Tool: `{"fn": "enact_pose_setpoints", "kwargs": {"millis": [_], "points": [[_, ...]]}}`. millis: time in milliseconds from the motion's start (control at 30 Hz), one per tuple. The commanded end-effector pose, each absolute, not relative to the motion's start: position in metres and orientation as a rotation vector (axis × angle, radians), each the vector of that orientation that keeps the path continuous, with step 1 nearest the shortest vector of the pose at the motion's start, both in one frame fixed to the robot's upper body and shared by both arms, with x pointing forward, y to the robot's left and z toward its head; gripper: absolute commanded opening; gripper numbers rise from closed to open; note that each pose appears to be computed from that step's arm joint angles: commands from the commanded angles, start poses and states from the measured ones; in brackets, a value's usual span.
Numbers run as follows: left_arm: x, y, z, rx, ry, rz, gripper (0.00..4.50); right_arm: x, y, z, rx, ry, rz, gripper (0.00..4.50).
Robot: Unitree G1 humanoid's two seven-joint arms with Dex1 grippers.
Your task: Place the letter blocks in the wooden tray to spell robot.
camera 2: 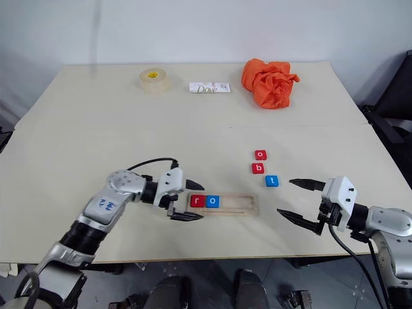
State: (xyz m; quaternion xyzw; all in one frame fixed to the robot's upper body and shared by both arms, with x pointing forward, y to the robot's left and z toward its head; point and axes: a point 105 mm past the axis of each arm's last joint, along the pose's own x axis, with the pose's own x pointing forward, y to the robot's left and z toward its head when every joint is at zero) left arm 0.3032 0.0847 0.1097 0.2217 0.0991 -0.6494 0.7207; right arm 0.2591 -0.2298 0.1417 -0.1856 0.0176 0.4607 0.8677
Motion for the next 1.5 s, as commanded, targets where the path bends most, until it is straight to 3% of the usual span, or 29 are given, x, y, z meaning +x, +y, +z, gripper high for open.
{"fn": "enact_pose_setpoints", "kwargs": {"millis": [33, 233, 433, 700, 1500], "points": [[0.296, 0.099, 0.131, 0.454, 0.123, -1.432, 4.47, 0.26, -0.233, 0.157, -0.391, 0.0, 0.921, 4.5], [0.282, 0.132, 0.151, 0.309, -0.108, -1.447, 4.47, 0.275, -0.237, 0.158, -0.3, 0.057, 0.754, 4.5], [0.279, 0.159, 0.144, 0.246, -0.188, -1.454, 4.47, 0.292, -0.223, 0.163, -0.177, 0.093, 0.589, 4.5], [0.266, 0.175, 0.123, 0.232, -0.145, -1.509, 4.47, 0.297, -0.189, 0.154, -0.112, 0.132, 0.514, 4.5], [0.27, 0.17, 0.131, 0.244, -0.183, -1.49, 4.47, 0.3, -0.167, 0.155, -0.105, 0.16, 0.453, 4.5]]}}
